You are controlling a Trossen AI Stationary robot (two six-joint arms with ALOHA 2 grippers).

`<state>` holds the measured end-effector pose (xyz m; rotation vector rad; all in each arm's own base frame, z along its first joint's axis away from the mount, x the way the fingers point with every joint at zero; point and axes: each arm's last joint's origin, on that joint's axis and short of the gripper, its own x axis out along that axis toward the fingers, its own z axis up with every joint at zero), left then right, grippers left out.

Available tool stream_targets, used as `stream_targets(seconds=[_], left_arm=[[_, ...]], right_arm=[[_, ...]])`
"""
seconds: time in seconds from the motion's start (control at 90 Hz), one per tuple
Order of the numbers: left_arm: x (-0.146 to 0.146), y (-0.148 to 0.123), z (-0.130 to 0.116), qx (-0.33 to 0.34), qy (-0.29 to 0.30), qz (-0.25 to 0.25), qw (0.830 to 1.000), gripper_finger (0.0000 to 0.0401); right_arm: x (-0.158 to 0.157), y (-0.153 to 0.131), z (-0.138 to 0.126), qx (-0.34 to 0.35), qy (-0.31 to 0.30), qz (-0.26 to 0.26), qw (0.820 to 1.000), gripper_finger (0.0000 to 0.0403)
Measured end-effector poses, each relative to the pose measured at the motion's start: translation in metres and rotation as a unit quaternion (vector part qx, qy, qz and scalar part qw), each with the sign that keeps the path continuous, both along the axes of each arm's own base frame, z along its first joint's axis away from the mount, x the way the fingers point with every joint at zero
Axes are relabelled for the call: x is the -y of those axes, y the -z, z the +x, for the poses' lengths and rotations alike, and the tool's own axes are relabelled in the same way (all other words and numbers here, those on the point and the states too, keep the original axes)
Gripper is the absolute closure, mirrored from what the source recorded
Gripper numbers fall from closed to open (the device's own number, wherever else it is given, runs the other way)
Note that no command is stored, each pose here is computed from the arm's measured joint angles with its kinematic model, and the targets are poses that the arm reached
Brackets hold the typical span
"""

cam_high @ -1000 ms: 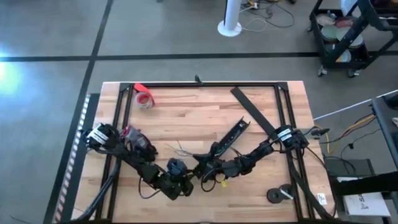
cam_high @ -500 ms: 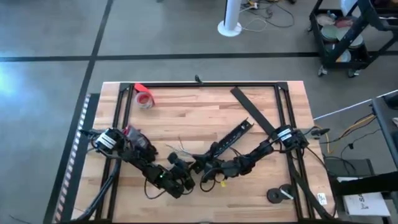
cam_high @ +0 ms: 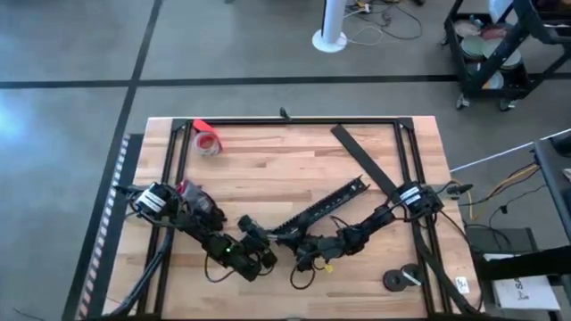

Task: Ziptie cables
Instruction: Put the zip-tied cables into the black cable duct

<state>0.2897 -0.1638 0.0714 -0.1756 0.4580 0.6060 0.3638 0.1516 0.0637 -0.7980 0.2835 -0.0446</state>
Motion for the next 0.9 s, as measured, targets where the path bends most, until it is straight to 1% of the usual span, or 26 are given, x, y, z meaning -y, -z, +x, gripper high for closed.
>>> stream_targets(seconds=[0.311, 0.467, 0.567, 0.7, 0.811, 0.9], left_arm=[[0.000, -0.002, -0.001, -0.016, 0.012, 0.009, 1.000, 0.0400], [-0.001, -0.006, -0.003, -0.039, 0.028, 0.030, 0.998, 0.0400], [-0.002, -0.008, -0.003, -0.053, 0.044, 0.051, 0.996, 0.0400], [-0.002, -0.009, -0.003, -0.064, 0.053, 0.068, 0.994, 0.0400], [-0.002, -0.009, -0.003, -0.073, 0.062, 0.080, 0.992, 0.0400], [-0.002, -0.010, -0.003, -0.077, 0.066, 0.087, 0.991, 0.0400]], right_arm=[[0.008, 0.003, 0.006, -0.034, -0.031, 0.003, 0.999, 0.0403], [0.008, 0.002, 0.011, -0.059, -0.012, 0.038, 0.997, 0.0402], [0.008, -0.003, 0.015, -0.065, 0.005, 0.077, 0.995, 0.0388], [0.012, -0.013, 0.021, -0.087, 0.019, 0.129, 0.988, 0.0343], [0.018, -0.021, 0.029, -0.124, 0.022, 0.192, 0.973, 0.0305], [0.021, -0.026, 0.036, -0.147, 0.027, 0.232, 0.961, 0.0286]])
